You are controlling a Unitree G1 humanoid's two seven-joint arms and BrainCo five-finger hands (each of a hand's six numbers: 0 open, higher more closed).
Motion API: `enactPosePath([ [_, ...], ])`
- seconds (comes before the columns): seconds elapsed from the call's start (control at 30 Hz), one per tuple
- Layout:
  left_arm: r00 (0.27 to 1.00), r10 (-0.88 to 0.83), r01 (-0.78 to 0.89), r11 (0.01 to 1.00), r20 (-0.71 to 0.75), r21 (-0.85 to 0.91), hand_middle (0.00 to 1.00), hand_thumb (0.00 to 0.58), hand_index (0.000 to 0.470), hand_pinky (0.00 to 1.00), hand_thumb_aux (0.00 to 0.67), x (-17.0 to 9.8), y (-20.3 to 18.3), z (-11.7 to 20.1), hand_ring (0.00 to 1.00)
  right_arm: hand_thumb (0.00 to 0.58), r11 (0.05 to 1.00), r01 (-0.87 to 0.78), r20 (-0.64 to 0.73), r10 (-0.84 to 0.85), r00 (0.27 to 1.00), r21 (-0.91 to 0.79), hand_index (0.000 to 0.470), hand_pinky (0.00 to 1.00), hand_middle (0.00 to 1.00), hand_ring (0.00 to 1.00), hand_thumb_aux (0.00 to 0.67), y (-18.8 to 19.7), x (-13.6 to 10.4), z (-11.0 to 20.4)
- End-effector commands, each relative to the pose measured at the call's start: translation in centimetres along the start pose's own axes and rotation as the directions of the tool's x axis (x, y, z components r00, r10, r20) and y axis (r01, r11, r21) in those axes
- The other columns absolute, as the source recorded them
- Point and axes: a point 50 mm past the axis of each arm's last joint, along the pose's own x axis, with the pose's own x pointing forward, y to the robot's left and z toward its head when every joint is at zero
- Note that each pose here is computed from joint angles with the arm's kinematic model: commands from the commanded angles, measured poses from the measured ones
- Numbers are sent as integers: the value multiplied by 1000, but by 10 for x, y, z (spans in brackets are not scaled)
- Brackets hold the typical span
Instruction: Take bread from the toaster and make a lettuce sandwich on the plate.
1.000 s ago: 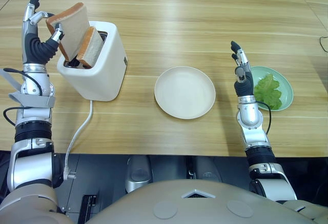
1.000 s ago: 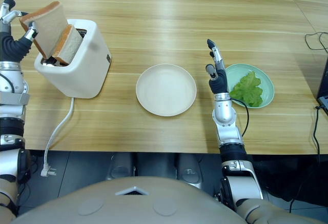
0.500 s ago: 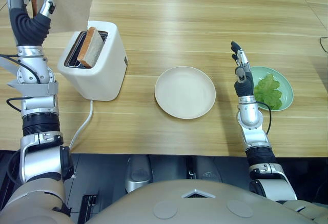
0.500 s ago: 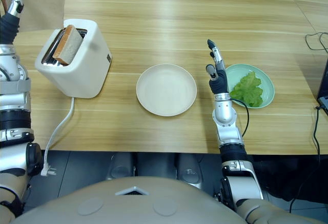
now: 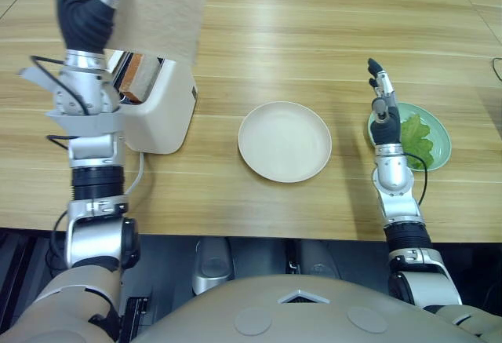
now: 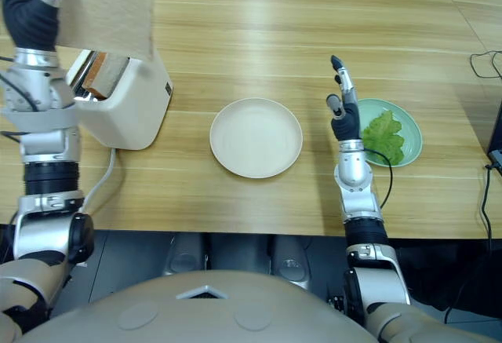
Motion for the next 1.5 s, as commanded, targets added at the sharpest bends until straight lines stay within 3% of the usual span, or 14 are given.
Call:
enactPosePath([
  [0.03,971,-212,196,971,-115,-134,1000,580,460,1000,670,-3,-53,-25,1000,0,984,47,-74,-61,995,-173,0,0,0,0,0,-30,-3,-15],
  [0.33,758,-570,469,814,-317,-343,1000,580,460,1000,670,-29,-144,-82,1000,0,792,-44,-233,-125,964,-609,0,0,0,0,0,-80,-21,-47],
  [0.57,605,-631,515,775,-486,-365,1000,580,460,1000,670,-51,-161,-116,1000,0,553,-250,-380,-134,915,-795,0,0,0,0,0,-90,-50,-83],
  [0.77,541,-634,539,766,-553,-351,1000,579,438,1000,638,-58,-163,-127,1000,0,479,-359,-462,-114,879,-801,0,0,0,0,0,-84,-68,-101],
  [0.87,509,-643,562,752,-572,-345,1000,546,348,1000,507,-61,-163,-130,1000,128,472,-392,-490,-101,866,-790,54,0,0,0,79,-78,-72,-107],
  [0.9,498,-644,571,748,-580,-339,1000,546,348,1000,507,-62,-163,-131,1000,128,469,-401,-497,-95,863,-787,54,0,0,0,79,-76,-72,-108],
  [0.93,488,-644,580,743,-589,-333,894,460,251,894,365,-63,-163,-132,894,227,466,-412,-504,-89,859,-783,101,0,0,0,147,-74,-72,-110],
  [1.0,471,-642,595,738,-605,-319,867,447,240,867,349,-65,-163,-134,867,288,458,-430,-515,-72,854,-778,133,0,0,0,194,-70,-71,-112],
  [1.13,460,-638,617,729,-617,-295,753,205,90,753,131,-66,-163,-135,753,432,453,-438,-520,-68,852,-777,227,0,0,0,331,-69,-69,-113],
  [1.3,462,-642,625,725,-611,-289,663,136,58,663,84,-66,-165,-134,663,503,451,-450,-530,-60,846,-771,292,0,0,0,426,-67,-69,-115],
  [1.37,462,-644,635,720,-610,-279,537,9,4,537,5,-66,-166,-134,537,552,454,-451,-531,-58,846,-768,359,0,0,0,523,-67,-70,-115],
  [1.4,462,-645,640,718,-609,-274,420,0,0,420,0,-67,-166,-134,420,575,456,-449,-529,-57,847,-768,419,0,0,0,610,-67,-70,-115],
  [1.47,460,-648,648,712,-607,-269,357,0,0,357,0,-68,-167,-133,357,579,460,-445,-525,-55,849,-768,440,0,0,0,641,-66,-69,-115],
  [1.5,459,-650,653,709,-606,-266,196,0,0,196,0,-68,-167,-133,196,580,462,-443,-523,-54,851,-768,460,0,0,0,670,-66,-69,-114],
])
